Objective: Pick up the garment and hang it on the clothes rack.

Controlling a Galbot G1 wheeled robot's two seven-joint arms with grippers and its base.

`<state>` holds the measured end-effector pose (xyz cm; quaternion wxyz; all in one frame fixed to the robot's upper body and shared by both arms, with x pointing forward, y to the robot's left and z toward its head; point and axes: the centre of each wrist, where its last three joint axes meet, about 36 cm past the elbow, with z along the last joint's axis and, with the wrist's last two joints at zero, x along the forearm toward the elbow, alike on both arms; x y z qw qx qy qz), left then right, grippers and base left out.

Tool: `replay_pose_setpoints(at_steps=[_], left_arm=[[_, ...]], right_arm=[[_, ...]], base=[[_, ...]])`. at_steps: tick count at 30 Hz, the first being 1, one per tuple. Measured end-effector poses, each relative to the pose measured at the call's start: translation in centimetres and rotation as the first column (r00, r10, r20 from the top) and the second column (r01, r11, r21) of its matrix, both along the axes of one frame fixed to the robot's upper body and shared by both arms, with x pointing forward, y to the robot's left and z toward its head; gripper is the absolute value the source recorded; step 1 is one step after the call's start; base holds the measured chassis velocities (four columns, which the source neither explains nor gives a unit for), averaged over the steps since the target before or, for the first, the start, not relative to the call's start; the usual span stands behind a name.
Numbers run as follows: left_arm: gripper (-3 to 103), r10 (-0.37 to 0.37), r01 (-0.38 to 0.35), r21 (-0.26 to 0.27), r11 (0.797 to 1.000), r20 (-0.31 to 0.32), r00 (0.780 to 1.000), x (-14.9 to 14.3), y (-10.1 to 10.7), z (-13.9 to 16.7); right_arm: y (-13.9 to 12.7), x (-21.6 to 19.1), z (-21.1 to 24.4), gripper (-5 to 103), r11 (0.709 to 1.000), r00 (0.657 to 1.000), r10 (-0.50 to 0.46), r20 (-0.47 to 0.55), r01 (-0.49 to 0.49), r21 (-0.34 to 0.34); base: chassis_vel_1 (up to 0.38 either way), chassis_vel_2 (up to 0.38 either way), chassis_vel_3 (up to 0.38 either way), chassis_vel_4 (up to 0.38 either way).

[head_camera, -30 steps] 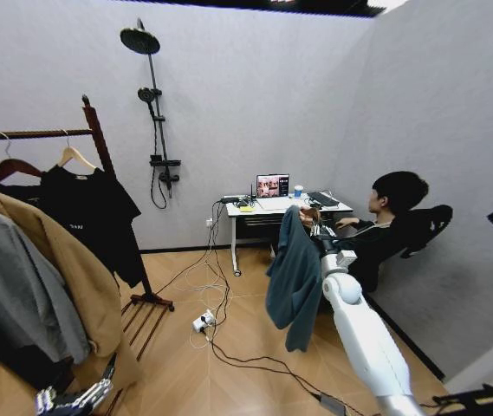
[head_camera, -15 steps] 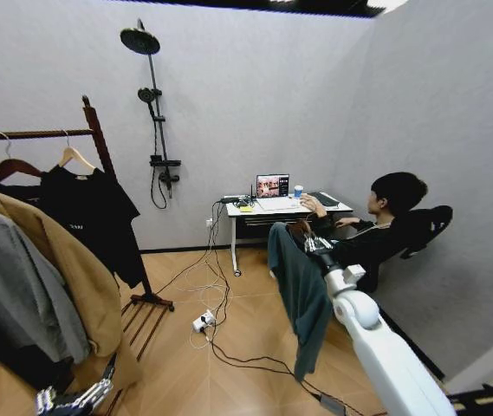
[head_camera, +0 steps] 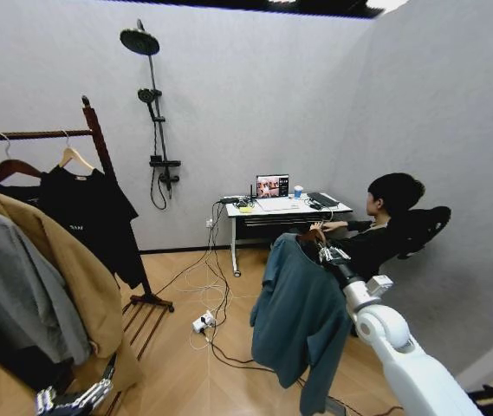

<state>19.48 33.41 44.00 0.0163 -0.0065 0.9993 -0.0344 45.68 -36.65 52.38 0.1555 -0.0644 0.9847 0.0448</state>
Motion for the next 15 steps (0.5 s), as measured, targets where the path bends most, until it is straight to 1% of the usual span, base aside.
replay_pose_setpoints(at_steps=[4,7,15], left_arm=[[100,0.000,0.000,0.000,1.000,0.000,1.000,0.00,0.00,0.00],[100,0.000,0.000,0.000,1.000,0.000,1.000,0.00,0.00,0.00],[100,0.000,0.000,0.000,1.000,0.000,1.000,0.00,0.00,0.00]], right_arm=[[-0.20,0.03,-0.19,10,1.000,1.000,0.010,0.003,-0.010,0.000],[-0.30,0.07,-0.34,10,1.000,1.000,0.015,0.005,-0.015,-0.001],[-0.08,0.03,-0.50,10,0.999,0.999,0.033,0.004,-0.033,-0.008]], base=[[-0.150,0.157,0.161,-0.150],[-0.221,0.215,0.213,-0.202],[-0.244,0.256,0.261,-0.259]])
